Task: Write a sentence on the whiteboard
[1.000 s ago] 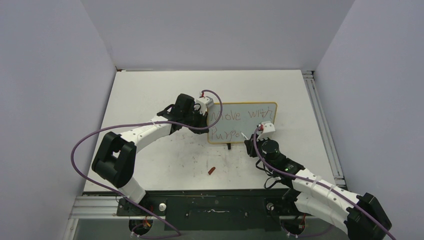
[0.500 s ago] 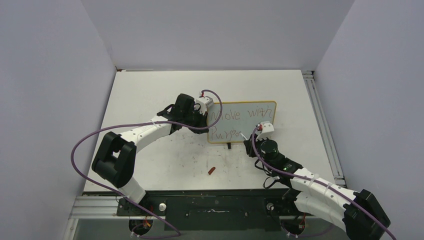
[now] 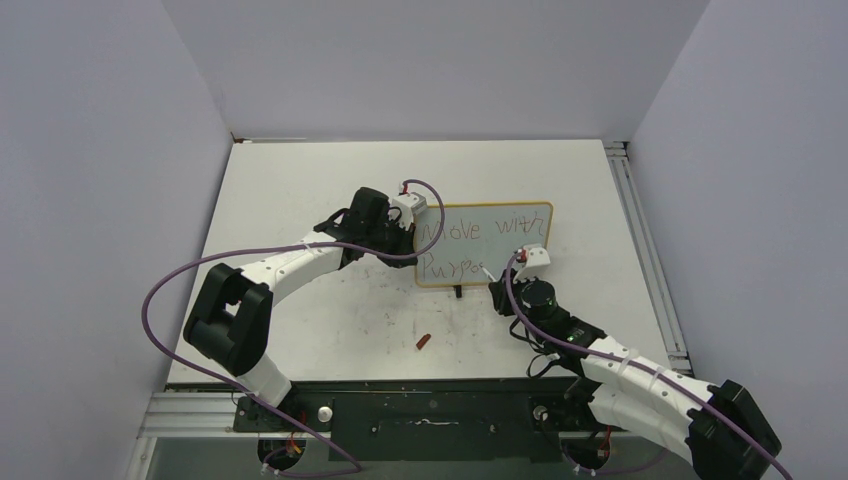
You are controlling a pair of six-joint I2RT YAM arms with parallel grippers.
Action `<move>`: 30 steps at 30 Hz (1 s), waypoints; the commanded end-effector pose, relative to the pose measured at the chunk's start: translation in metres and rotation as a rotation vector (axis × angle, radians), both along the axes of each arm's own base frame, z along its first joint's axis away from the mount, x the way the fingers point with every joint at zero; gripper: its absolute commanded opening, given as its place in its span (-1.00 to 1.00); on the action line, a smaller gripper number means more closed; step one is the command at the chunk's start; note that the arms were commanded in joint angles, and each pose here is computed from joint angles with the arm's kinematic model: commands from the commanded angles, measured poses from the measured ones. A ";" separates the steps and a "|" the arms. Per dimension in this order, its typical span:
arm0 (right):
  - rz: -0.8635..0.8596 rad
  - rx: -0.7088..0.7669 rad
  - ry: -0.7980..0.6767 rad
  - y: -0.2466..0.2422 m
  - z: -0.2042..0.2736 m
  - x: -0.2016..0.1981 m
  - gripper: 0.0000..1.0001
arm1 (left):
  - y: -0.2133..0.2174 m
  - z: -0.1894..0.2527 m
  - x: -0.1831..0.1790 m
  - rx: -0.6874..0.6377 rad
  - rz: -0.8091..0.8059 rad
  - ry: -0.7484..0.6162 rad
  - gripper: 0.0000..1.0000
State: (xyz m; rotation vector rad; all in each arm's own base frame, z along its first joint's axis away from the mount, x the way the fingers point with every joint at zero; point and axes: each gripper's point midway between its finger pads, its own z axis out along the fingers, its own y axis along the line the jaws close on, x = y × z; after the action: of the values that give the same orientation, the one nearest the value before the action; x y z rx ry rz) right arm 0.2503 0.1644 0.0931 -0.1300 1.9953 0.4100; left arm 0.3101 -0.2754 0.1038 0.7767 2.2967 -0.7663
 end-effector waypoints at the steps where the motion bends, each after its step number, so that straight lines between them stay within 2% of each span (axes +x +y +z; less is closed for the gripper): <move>1: -0.082 0.009 -0.009 -0.012 0.002 0.005 -0.89 | -0.012 0.038 0.012 -0.073 -0.019 -0.081 -1.00; 18: -0.044 0.003 0.022 -0.006 -0.005 0.001 -0.89 | -0.013 0.037 0.011 -0.076 -0.022 -0.076 -1.00; 30: 0.030 0.035 -0.015 0.010 0.005 0.003 -0.89 | -0.013 0.036 0.012 -0.074 -0.021 -0.075 -1.00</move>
State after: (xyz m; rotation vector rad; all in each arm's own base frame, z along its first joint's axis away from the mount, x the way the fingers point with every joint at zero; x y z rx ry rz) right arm 0.2447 0.1641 0.0819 -0.1298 2.0440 0.4123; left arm 0.3101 -0.2755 0.1039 0.7765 2.2964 -0.7670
